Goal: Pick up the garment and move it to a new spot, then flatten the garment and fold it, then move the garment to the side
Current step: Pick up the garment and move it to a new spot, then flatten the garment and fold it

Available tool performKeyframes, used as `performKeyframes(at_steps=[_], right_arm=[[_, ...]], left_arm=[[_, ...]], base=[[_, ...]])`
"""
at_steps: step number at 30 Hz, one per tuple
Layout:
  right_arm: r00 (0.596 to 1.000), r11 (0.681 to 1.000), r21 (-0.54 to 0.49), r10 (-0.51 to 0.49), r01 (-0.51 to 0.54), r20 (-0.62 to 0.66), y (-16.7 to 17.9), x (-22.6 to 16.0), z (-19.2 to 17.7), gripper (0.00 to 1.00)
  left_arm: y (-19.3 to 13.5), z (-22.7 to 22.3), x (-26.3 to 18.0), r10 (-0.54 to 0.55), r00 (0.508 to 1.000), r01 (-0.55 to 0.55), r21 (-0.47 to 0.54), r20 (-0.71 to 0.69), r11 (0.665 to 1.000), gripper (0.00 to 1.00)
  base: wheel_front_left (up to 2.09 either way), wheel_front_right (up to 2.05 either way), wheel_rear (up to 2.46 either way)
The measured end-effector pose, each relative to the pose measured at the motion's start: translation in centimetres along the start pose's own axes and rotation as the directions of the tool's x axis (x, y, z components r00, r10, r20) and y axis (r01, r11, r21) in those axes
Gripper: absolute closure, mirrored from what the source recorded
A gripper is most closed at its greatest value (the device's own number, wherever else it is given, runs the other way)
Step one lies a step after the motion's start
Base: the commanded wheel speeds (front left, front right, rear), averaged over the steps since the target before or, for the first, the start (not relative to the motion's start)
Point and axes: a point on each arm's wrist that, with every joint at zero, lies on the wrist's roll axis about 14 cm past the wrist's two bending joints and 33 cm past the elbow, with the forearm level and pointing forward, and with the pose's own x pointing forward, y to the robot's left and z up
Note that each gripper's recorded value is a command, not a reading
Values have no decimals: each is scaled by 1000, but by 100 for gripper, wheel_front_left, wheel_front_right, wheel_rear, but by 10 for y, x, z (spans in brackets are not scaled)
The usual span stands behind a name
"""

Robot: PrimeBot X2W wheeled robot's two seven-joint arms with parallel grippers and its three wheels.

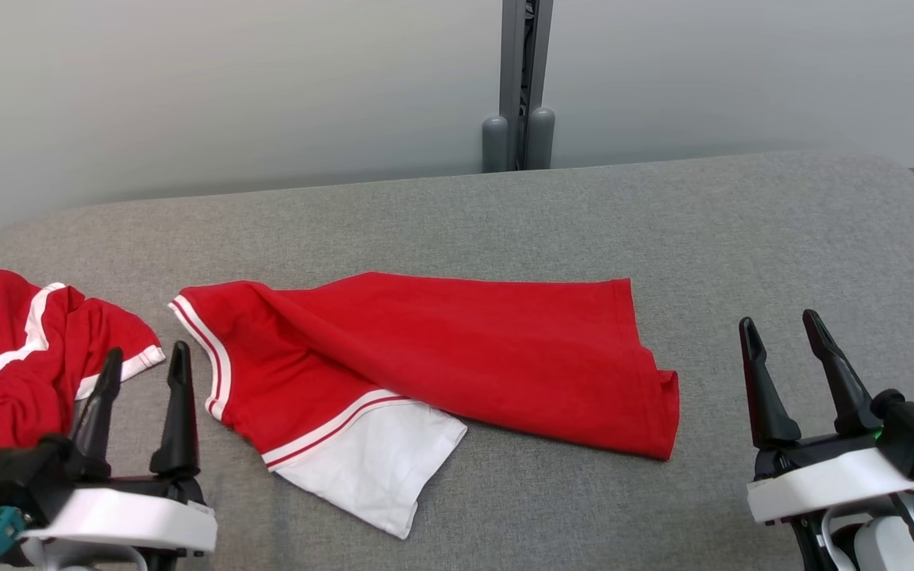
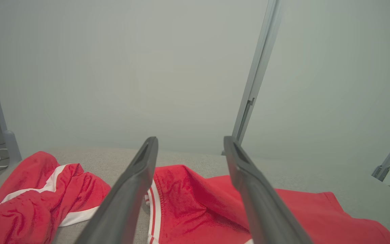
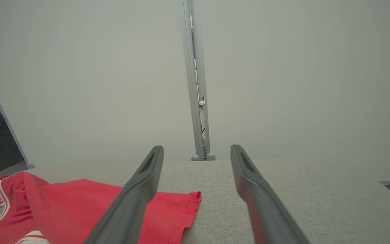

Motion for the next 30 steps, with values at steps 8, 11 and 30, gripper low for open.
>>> performKeyframes(at_steps=[8,11,30], right_arm=[[999,999,4,-32,32,-12,-7,-3,-5,0],[999,999,10,-35,35,-13,-7,-2,-6,0],[999,999,14,-45,45,7,-8,-6,2,0]], left_arm=[[-8,-18,-10,15,1000,-16,-53,-10,998,0],[-11,-25,-13,14,1000,-15,-66,-18,998,0],[-11,-24,-16,-3,1000,4,-46,12,999,0]], base=[[0,0,0],[0,0,0],[0,0,0]])
